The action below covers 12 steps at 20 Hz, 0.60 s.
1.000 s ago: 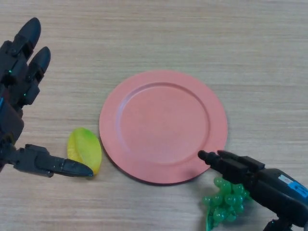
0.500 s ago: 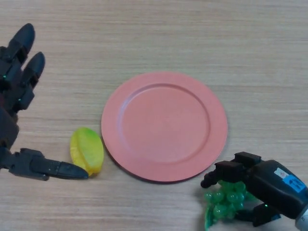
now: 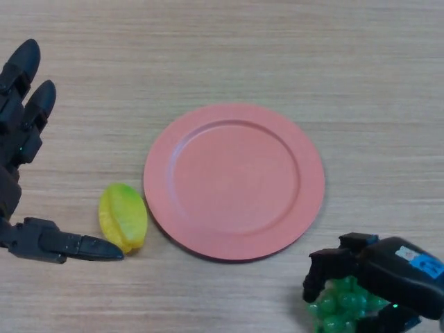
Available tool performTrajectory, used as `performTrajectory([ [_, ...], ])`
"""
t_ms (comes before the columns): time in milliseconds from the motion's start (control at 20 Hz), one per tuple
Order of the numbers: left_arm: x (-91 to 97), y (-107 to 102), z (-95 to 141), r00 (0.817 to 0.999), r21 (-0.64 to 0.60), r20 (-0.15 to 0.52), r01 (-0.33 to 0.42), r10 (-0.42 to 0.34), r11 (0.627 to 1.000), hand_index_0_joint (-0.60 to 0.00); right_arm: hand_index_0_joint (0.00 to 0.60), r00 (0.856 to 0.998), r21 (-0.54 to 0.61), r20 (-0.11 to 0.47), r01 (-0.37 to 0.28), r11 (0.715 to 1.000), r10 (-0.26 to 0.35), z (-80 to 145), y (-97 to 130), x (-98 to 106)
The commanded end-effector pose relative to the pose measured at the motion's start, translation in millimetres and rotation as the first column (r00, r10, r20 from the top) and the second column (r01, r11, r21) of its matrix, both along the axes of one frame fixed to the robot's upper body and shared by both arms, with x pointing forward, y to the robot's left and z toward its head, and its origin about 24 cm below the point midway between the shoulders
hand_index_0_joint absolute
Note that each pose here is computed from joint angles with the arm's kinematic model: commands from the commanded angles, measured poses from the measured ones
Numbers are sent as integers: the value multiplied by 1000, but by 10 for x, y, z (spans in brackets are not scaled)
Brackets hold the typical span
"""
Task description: Pick up the green grapes and place it on the plate
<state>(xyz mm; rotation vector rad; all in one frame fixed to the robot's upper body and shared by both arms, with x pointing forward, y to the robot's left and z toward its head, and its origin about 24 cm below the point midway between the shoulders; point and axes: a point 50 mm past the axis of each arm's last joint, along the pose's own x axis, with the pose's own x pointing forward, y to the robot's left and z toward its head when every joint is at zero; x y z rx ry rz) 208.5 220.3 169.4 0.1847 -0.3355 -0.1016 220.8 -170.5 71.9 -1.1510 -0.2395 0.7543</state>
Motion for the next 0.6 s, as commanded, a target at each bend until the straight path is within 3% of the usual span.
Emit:
performTrajectory([
  [50, -130, 21, 322, 972, 45, 236, -30, 18, 999, 0, 600, 960, 60, 280, -41, 997, 23, 615, 16, 74],
  [100, -138, 13, 332, 971, 40, 238, -29, 18, 999, 0, 600, 924, 29, 374, -94, 995, 76, 811, 151, 125],
  [250, -167, 15, 349, 970, 27, 243, -11, 4, 1000, 0, 600, 855, -3, 500, -161, 987, 141, 1142, 407, 233],
  [300, -176, 31, 360, 969, 22, 248, -9, 3, 1000, 0, 600, 814, -5, 558, -190, 982, 161, 1294, 540, 294],
  [400, -191, 54, 375, 968, 10, 253, -8, 5, 1000, 0, 600, 792, -11, 584, -209, 978, 176, 1431, 713, 378],
  [450, -199, 61, 373, 967, 5, 254, -9, 7, 1000, 0, 600, 794, -9, 581, -212, 977, 177, 1460, 759, 403],
  [600, -227, 88, 365, 965, -18, 262, -14, 18, 1000, 0, 600, 745, -75, 643, -174, 982, 181, 1625, 934, 622],
])
